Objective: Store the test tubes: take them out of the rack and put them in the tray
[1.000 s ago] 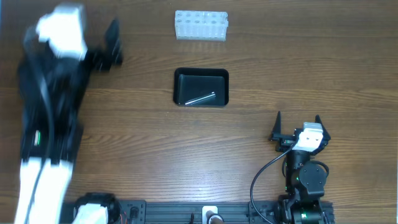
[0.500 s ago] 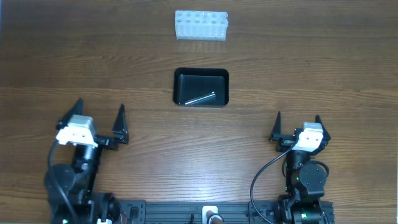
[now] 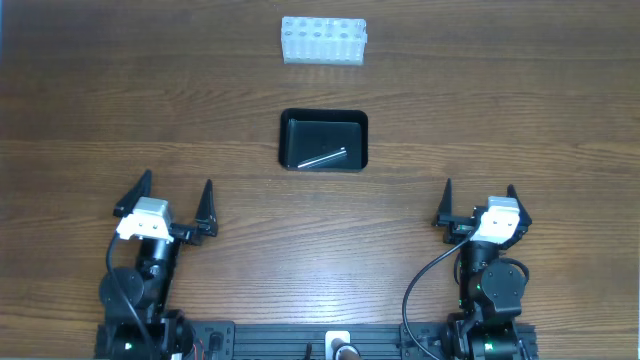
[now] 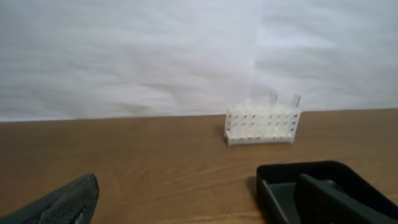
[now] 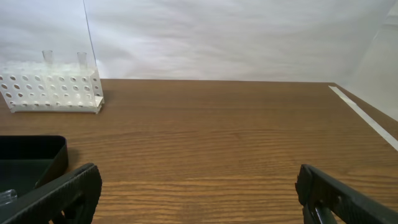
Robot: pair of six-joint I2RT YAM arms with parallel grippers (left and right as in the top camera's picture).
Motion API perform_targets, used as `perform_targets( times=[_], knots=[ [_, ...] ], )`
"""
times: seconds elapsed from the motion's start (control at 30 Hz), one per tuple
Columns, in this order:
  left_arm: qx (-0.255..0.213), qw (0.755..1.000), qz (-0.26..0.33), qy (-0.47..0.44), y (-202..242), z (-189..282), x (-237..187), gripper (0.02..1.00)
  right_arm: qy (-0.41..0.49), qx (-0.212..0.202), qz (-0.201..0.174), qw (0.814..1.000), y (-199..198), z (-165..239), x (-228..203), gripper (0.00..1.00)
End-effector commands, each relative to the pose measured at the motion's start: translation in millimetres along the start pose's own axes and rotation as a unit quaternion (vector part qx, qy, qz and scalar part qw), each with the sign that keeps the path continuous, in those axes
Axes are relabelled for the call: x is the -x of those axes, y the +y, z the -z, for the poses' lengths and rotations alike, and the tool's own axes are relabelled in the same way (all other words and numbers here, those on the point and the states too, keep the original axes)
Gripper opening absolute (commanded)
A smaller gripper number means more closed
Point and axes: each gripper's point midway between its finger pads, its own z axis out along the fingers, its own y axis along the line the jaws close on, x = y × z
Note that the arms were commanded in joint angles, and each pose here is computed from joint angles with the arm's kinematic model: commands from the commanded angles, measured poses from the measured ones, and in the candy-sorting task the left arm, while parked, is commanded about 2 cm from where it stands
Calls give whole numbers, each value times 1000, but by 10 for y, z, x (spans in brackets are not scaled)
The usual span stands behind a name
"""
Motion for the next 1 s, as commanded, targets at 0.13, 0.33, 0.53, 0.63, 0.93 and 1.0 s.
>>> perform_targets(
  times=[0.13,0.33,0.53,0.63,0.93,1.0],
  knots=[
    [-3,999,1,48,2,3,-312,1000,0,-8,-2,1000,-31,-1,-22,991],
    [-3,999,0,46,3,3,-305,1000,0,-8,-2,1000,-31,-1,-22,989],
    [-3,999,1,46,2,3,-305,998,0,-8,-2,1000,-31,-1,-22,993],
    [-3,999,1,46,2,3,-305,1000,0,-8,-2,1000,-31,-2,-23,991],
    [-3,999,0,46,1,3,-305,1000,0,-8,-2,1000,-31,-1,-21,991],
    [-3,999,0,46,1,3,-305,1000,0,-8,-2,1000,-31,-1,-22,991]
  ],
)
